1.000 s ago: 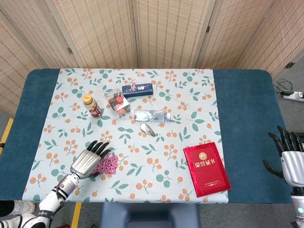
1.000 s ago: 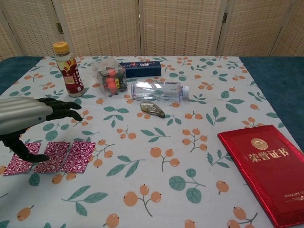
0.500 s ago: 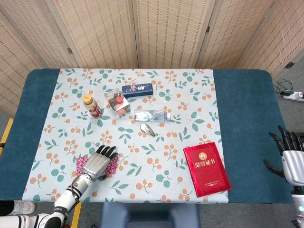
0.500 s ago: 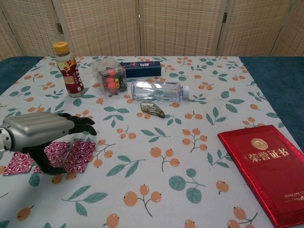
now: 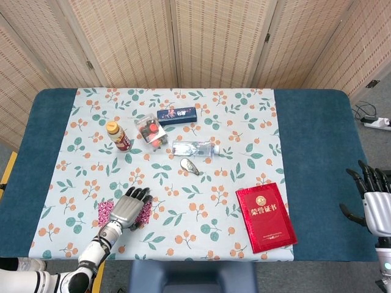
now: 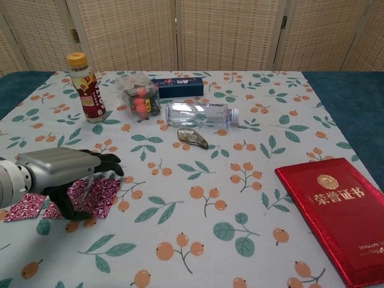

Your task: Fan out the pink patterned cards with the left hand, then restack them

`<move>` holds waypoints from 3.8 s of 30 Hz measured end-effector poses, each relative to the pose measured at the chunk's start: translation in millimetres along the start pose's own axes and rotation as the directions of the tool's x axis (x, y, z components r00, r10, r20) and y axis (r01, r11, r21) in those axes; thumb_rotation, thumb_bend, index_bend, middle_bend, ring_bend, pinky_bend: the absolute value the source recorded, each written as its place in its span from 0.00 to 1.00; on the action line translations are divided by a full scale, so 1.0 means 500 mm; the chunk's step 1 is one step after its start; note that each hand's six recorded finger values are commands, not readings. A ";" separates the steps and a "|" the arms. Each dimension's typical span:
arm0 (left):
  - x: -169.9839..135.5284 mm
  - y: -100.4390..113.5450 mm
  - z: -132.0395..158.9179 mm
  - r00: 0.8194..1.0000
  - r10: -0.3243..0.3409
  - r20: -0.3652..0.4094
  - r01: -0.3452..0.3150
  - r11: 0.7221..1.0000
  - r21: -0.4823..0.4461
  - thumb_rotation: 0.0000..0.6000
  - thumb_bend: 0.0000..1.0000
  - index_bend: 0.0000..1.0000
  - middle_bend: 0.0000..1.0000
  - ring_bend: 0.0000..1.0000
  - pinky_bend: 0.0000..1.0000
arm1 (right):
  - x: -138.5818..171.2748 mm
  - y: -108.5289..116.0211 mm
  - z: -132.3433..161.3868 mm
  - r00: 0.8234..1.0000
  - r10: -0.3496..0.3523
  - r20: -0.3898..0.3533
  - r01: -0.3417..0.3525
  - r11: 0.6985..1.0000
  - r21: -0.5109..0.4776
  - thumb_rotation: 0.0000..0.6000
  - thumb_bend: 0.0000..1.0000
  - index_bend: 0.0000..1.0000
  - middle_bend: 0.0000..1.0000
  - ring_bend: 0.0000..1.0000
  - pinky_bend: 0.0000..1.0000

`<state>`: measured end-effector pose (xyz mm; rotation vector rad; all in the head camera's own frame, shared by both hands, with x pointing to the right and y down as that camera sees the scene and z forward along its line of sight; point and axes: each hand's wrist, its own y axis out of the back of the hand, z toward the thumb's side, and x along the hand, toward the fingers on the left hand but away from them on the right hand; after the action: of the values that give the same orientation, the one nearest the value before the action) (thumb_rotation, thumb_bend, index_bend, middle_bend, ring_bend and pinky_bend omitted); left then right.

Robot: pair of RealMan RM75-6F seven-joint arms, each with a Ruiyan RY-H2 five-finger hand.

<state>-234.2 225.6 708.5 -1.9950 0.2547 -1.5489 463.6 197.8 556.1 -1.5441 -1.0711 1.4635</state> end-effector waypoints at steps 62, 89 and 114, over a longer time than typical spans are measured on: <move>-0.024 0.033 -0.005 0.997 0.071 -0.040 -0.074 0.993 -0.093 1.00 0.34 0.27 0.00 0.00 0.00 | -0.005 0.012 0.002 1.000 -0.015 -0.013 0.015 1.000 0.003 1.00 0.27 0.14 0.00 0.00 0.00; -0.142 -0.040 -0.217 0.969 0.061 -0.240 -0.097 0.986 -0.138 1.00 0.34 0.23 0.00 0.00 0.00 | -0.012 0.013 0.026 0.999 -0.018 -0.043 0.018 1.000 0.003 1.00 0.27 0.14 0.00 0.00 0.00; -0.127 -0.068 -0.212 0.973 0.013 -0.231 -0.042 0.992 -0.121 1.00 0.34 0.18 0.00 0.00 0.00 | -0.006 0.012 0.022 0.999 -0.018 -0.030 0.019 1.000 0.002 1.00 0.27 0.14 0.00 0.00 0.00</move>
<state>-359.0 248.6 690.7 -1.8942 0.4809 -1.7860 453.0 192.3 551.1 -1.5458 -1.0633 1.4245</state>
